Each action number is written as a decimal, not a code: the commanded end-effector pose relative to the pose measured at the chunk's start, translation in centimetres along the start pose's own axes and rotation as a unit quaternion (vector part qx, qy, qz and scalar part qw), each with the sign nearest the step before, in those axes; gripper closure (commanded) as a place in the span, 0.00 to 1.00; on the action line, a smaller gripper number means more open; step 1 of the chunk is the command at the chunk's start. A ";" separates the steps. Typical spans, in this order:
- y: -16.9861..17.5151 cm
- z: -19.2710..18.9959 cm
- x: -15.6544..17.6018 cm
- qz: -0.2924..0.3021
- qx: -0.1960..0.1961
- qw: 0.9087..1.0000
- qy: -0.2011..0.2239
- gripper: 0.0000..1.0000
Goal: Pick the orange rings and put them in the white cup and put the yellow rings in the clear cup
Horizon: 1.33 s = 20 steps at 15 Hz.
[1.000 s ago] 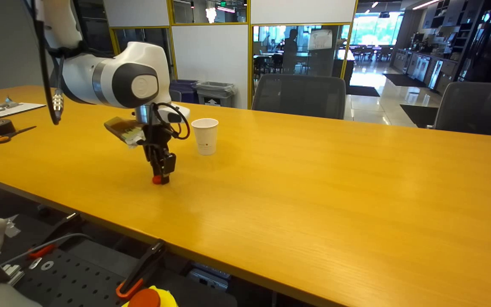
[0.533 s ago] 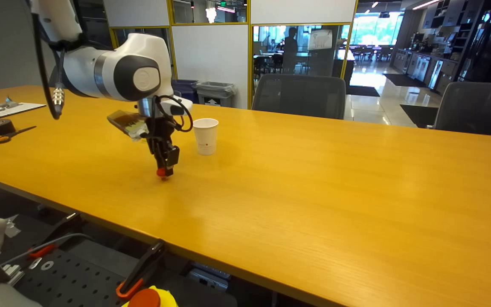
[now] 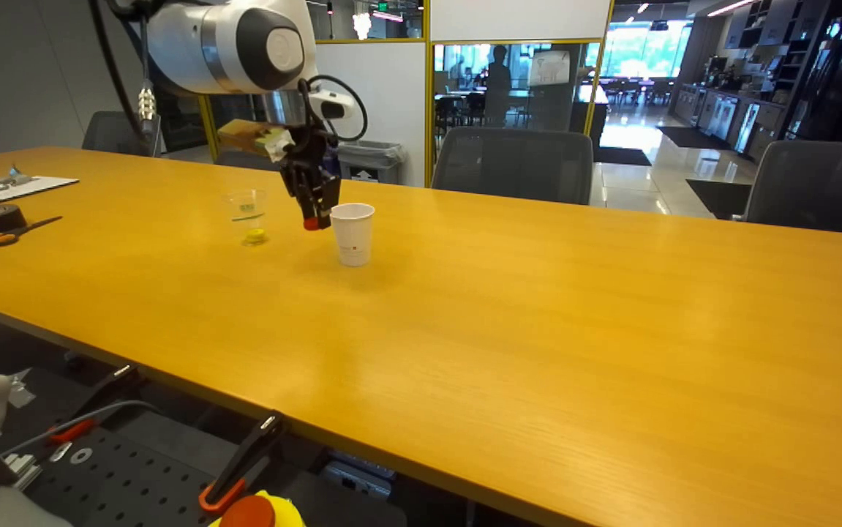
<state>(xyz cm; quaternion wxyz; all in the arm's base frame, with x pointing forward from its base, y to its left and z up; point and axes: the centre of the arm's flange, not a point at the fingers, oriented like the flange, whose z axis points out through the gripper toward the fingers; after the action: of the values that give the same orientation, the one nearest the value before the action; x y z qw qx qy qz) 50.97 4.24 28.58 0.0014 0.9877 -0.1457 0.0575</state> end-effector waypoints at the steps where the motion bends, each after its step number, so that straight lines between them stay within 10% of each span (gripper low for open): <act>1: -1.7 -2.6 5.0 -0.012 -0.009 1.000 0.011 0.83; 14: -2.3 0.3 11.8 -0.025 -0.014 1.000 -0.013 0.83; 15: -2.3 0.3 11.9 -0.025 -0.014 0.999 -0.015 0.33; 20: -2.4 -0.8 11.3 -0.027 -0.018 0.999 -0.016 0.04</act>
<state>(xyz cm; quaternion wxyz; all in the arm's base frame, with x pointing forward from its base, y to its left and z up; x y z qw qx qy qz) 61.84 3.13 29.18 0.0192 0.9910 -0.1256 0.0413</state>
